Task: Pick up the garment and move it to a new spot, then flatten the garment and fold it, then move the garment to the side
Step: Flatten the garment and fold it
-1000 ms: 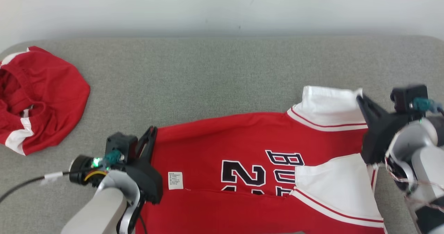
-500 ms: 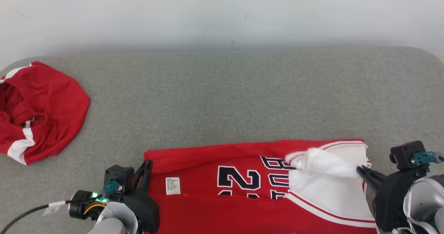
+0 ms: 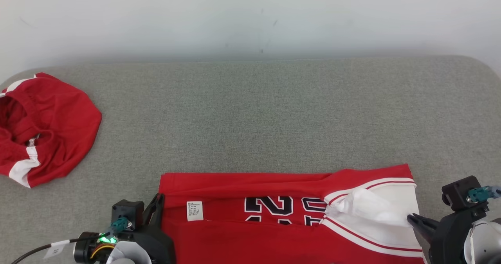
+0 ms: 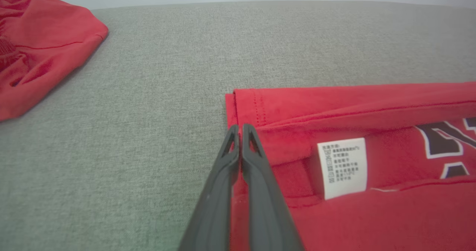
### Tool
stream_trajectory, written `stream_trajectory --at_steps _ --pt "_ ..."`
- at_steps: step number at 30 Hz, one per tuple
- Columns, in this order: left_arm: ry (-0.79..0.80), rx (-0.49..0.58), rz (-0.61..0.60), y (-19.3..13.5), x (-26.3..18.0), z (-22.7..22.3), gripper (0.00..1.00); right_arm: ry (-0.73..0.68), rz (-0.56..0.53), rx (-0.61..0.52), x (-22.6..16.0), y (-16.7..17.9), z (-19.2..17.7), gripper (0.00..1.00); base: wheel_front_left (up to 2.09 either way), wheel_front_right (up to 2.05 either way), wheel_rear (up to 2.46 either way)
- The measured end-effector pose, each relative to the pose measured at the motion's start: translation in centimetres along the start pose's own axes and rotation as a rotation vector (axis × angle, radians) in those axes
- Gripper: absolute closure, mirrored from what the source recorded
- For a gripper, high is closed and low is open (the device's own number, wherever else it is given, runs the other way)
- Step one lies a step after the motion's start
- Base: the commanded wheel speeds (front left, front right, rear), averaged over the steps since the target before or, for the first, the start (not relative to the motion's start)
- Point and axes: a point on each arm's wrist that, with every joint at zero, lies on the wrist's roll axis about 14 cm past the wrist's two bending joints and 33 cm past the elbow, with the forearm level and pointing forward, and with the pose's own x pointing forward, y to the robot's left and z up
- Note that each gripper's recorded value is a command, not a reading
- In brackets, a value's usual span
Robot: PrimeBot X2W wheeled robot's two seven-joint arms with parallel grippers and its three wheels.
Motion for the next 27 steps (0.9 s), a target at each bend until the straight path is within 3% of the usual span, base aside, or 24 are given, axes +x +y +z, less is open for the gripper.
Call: stream_trajectory --at_steps 5,6,7,8,9,17,22,27 --pt "-0.004 -0.025 0.026 0.5 -0.3 -0.1 0.96 0.001 -0.002 0.008 -0.5 0.2 0.0 1.0 0.0 0.0 0.0" --pt "-0.002 -0.026 0.027 0.5 -0.4 -0.2 0.31 0.017 0.006 0.015 -0.6 0.5 -0.5 1.0 0.0 0.0 0.0" --pt "0.004 -0.033 0.035 0.6 -0.5 -0.5 0.0 0.044 0.015 0.02 -0.6 0.9 -1.2 0.84 0.0 0.0 0.0" --pt "0.011 -0.036 0.039 0.6 -0.7 -0.8 0.0 0.075 0.022 0.019 -0.7 1.2 -2.0 0.05 0.0 0.0 0.0" --pt "0.014 -0.041 0.042 0.7 -0.8 -0.9 0.0 0.1 0.019 0.029 -0.8 1.2 -2.5 0.0 0.0 0.0 0.0" --pt "-0.038 -0.107 0.083 1.0 -2.2 -0.5 0.0 0.067 -0.025 0.068 -2.0 0.9 -2.3 0.0 0.0 0.0 0.0" --pt "-0.257 -0.142 0.109 1.7 -4.4 5.2 0.0 -0.041 -0.065 0.143 -3.0 0.4 -1.2 0.0 0.0 0.0 0.0" --pt "-0.383 -0.171 0.112 1.9 -8.1 7.1 0.0 -0.145 -0.113 0.265 -3.2 0.5 -0.3 0.0 0.0 0.0 0.0"
